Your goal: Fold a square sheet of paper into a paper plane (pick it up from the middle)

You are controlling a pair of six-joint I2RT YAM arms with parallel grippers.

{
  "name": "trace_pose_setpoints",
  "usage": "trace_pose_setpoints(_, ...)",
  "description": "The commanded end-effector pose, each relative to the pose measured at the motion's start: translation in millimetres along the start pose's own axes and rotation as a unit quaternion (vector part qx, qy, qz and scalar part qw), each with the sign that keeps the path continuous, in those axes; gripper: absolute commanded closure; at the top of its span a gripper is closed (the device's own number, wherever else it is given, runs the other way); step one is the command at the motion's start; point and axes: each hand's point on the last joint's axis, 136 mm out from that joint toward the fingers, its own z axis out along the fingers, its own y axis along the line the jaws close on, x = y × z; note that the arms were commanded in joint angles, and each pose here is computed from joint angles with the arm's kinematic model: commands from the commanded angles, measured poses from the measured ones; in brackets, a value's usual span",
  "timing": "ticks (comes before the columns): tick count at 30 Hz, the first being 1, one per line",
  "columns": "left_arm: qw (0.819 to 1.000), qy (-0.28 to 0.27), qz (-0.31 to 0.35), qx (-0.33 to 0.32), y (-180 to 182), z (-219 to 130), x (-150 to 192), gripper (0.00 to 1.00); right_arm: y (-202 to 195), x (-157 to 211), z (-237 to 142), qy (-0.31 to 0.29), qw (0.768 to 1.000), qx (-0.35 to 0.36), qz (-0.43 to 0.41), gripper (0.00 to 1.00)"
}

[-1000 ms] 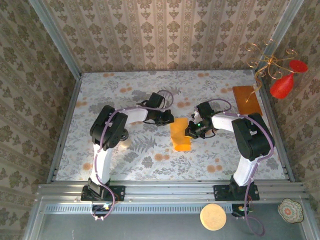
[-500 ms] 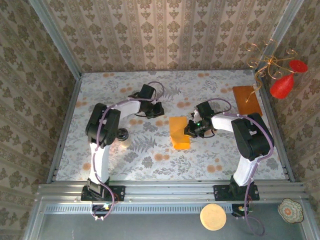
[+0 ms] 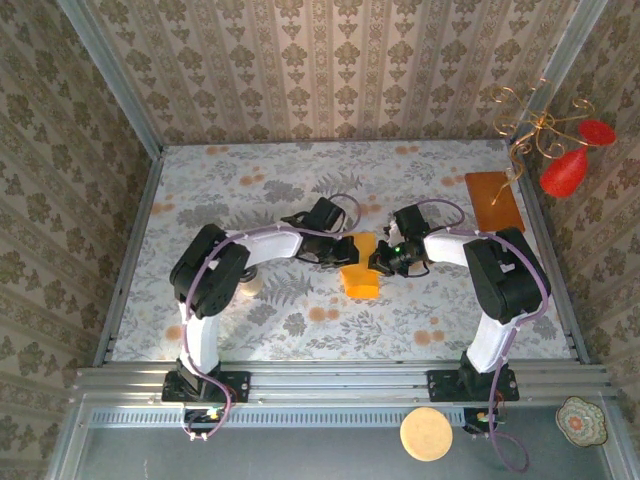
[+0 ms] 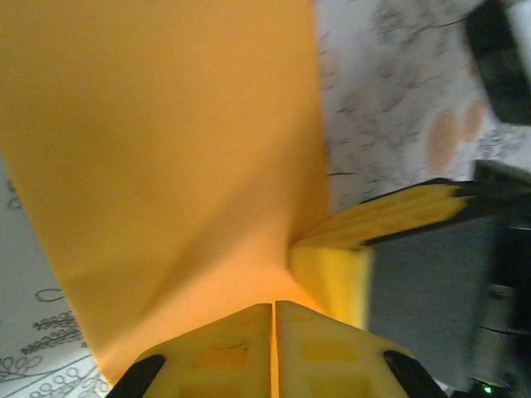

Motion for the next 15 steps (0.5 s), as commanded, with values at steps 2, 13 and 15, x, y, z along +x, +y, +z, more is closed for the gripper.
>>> trace_pose_setpoints(2,0.999,0.013,-0.034,0.001,12.1,4.7,6.2,0.89,-82.3,30.4,12.5,0.024,0.987,0.151,0.058,0.93)
trace_pose_setpoints(13,0.995,0.039,-0.070,-0.065,73.4,-5.2,37.3,0.89,-95.2,32.7,12.6,0.026,0.982,0.175,0.065,0.93)
trace_pose_setpoints(15,0.994,0.029,-0.070,-0.074,79.6,-19.4,35.1,0.89,-96.8,32.2,12.1,0.024,0.982,0.177,0.067,0.93)
